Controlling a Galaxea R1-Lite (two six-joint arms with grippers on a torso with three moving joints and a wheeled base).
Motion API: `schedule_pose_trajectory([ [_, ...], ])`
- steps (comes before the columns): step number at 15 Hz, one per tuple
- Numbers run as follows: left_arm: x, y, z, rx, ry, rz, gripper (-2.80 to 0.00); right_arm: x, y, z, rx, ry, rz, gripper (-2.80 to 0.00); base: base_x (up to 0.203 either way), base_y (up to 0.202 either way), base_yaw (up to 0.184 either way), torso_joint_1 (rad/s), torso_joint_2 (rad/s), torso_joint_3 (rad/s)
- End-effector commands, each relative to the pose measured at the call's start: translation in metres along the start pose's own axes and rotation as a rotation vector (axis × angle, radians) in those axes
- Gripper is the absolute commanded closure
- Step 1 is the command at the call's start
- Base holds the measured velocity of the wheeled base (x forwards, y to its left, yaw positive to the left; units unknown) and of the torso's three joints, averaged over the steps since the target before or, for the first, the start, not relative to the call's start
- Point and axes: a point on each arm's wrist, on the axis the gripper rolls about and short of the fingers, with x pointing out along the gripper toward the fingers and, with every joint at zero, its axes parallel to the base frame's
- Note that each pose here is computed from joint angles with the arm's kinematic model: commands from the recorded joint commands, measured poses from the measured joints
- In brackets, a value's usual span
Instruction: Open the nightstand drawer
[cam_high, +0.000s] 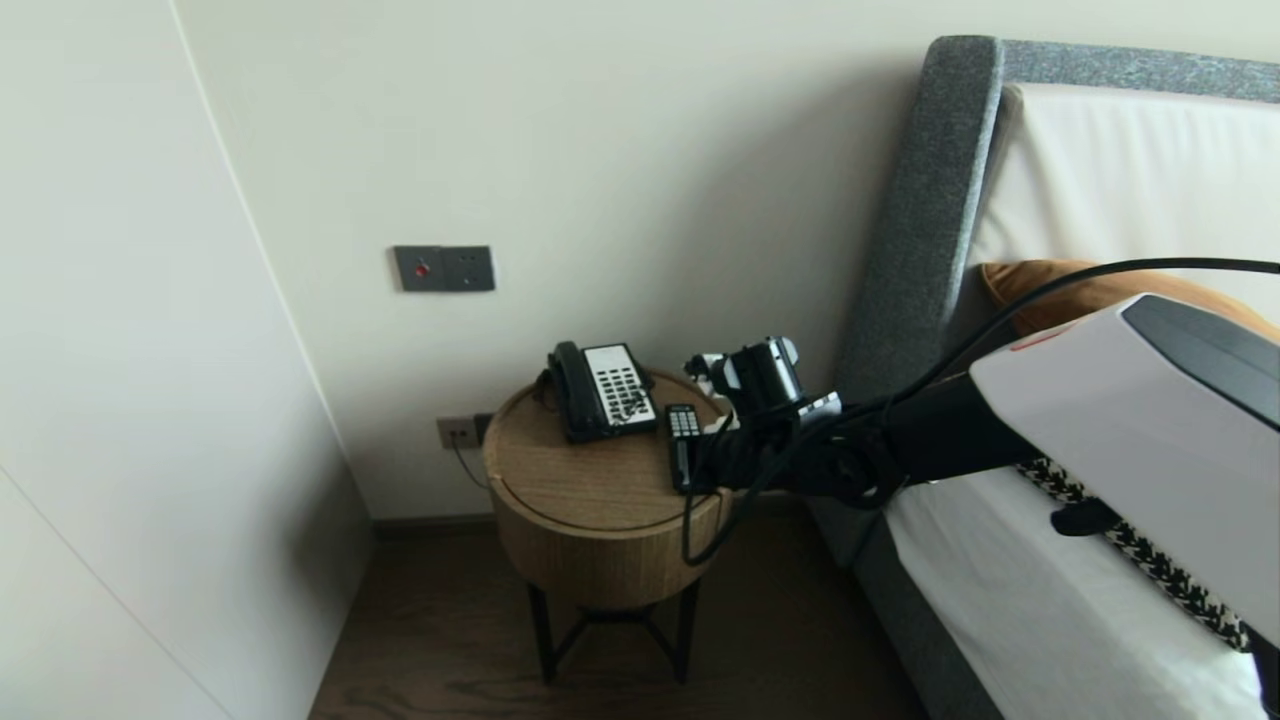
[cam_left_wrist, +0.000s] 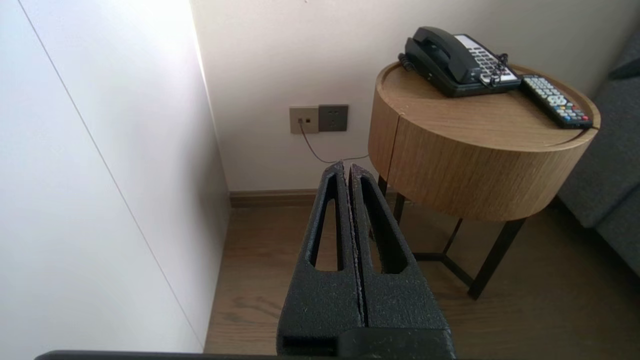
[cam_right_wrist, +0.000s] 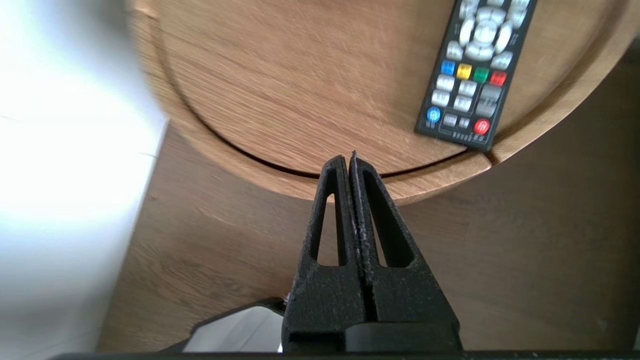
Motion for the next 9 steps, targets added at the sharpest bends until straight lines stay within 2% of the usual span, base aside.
schedule_pose_trajectory([
  [1, 0.0, 0.0, 0.0, 0.0, -0.001, 0.0, 0.0, 0.025, -0.005, -0.018, 0.004, 0.048, -0.014, 0.0, 0.0, 0.0, 0.0, 0.0, 0.0, 0.0],
  [3, 0.0, 0.0, 0.0, 0.0, 0.0, 0.0, 0.0, 0.033, -0.005, -0.015, 0.034, 0.008, -0.016, 0.0, 0.0, 0.0, 0.0, 0.0, 0.0, 0.0],
  [9, 0.0, 0.0, 0.0, 0.0, 0.001, 0.0, 0.0, 0.051, -0.005, -0.032, 0.038, 0.051, -0.022, 0.0, 0.0, 0.0, 0.0, 0.0, 0.0, 0.0],
])
